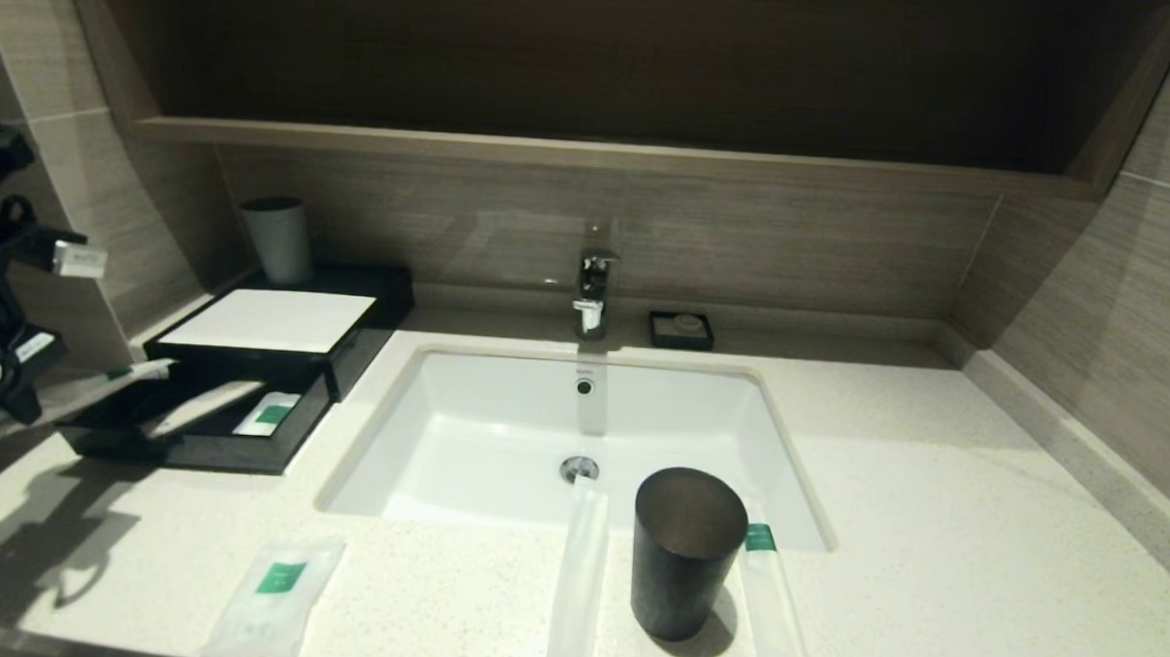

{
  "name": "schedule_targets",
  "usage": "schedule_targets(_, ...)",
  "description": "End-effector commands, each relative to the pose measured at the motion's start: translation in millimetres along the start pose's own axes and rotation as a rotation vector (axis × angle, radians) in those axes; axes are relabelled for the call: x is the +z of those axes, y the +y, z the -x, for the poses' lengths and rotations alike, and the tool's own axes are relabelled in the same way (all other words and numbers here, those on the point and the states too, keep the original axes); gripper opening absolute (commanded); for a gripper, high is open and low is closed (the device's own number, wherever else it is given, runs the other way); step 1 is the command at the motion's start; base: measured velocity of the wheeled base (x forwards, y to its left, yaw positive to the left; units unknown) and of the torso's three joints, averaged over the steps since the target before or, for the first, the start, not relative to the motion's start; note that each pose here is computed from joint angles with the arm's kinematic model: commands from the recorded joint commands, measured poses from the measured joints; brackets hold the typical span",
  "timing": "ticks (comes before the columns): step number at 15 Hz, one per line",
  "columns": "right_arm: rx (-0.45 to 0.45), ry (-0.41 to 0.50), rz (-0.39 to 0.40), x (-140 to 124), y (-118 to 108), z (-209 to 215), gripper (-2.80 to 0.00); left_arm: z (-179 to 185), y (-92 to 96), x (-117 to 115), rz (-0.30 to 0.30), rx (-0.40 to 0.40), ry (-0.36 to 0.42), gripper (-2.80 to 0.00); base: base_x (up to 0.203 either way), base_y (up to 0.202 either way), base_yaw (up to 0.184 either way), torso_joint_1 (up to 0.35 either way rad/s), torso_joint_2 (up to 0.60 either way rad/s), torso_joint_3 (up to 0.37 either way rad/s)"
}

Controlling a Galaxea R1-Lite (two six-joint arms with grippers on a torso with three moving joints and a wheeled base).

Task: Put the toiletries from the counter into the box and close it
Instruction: Place the bathroom toiletry into the drawer

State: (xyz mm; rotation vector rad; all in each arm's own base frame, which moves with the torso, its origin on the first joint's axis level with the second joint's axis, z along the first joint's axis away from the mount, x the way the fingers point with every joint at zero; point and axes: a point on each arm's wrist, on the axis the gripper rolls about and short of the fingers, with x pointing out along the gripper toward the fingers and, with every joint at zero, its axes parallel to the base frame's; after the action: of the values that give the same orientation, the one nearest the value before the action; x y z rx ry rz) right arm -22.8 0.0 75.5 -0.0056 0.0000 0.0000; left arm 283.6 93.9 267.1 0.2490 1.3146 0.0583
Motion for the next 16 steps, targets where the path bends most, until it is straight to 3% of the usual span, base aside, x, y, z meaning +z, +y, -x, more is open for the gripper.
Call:
schedule_targets(1,0.000,0.000,0.001,0.0,0.0,0.0,-2.80,-10.4,0.9,4.7,-0.004,-0.011,0.025,-2.80,0.000,0.000,0.000,0.000,0.00,0.000)
schedule_targets(16,0.000,0.000,0.001,0.0,0.0,0.0,-2.80,-44.0,-8.5,35.9,-0.004,-0.015,-0.005,-2.80,0.000,0.000,0.000,0.000,0.00,0.000)
